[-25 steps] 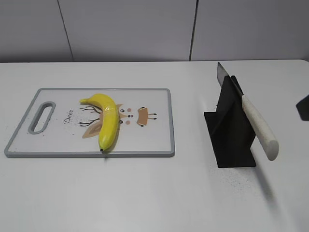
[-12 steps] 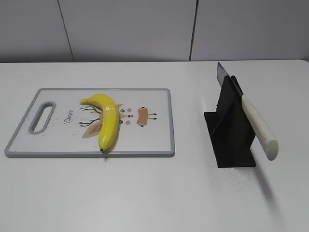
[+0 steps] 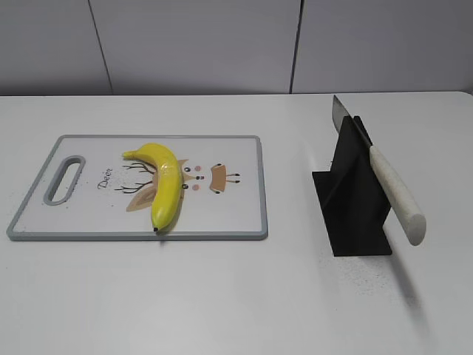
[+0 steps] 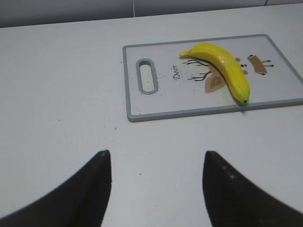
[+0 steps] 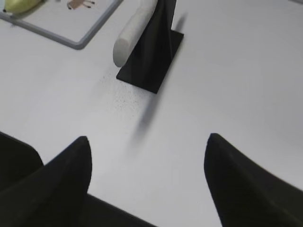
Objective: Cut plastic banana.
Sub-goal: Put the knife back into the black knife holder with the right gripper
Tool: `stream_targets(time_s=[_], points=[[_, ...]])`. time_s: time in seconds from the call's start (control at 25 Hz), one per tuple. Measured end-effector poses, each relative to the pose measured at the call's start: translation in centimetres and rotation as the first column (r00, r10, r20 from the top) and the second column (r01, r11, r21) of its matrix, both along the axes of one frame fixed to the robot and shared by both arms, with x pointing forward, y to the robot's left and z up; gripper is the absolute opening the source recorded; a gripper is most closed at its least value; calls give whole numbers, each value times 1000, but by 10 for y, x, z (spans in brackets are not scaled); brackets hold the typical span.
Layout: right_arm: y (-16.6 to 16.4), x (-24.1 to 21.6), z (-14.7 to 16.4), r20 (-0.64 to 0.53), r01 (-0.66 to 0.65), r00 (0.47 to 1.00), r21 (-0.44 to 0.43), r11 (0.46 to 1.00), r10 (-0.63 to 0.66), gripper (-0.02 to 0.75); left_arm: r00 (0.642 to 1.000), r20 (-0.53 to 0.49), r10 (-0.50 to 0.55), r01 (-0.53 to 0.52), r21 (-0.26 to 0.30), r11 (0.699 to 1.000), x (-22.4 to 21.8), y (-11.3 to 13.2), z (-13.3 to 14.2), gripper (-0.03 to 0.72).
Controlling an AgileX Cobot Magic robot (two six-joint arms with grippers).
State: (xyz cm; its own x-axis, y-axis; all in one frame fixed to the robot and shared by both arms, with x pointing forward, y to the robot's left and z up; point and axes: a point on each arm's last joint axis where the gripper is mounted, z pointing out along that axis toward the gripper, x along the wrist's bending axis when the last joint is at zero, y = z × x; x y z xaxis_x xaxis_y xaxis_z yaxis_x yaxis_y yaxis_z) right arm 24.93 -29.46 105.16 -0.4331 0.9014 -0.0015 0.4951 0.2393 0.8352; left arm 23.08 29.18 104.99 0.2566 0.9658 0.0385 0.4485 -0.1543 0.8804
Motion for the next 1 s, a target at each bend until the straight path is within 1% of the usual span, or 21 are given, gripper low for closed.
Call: stream_targets(time_s=[0.2,0.44,0.52,0.68,0.88,1.0], points=[[-7,-15,1,101,-7,995,44,999,3,560,1000,0,-1,1,0,1000,0,0,0,574],[-7,-16,1,104,-14,995,60,998,8,560,1000,1,-2,2,-2,1000,0,0,0,574],[-6,-16,1,104,8,994,60,998,-14,560,1000,2,-2,2,-2,1000,0,0,0,574],[-5,-16,1,101,139,984,67,988,-145,560,1000,2,-2,2,-2,1000,0,0,0,574],[-4,-16,1,100,303,946,68,951,-308,560,1000,2,-2,2,-3,1000,0,0,0,574],[-3,-16,1,100,368,922,68,927,-374,560,1000,2,-2,2,-3,1000,0,0,0,574]])
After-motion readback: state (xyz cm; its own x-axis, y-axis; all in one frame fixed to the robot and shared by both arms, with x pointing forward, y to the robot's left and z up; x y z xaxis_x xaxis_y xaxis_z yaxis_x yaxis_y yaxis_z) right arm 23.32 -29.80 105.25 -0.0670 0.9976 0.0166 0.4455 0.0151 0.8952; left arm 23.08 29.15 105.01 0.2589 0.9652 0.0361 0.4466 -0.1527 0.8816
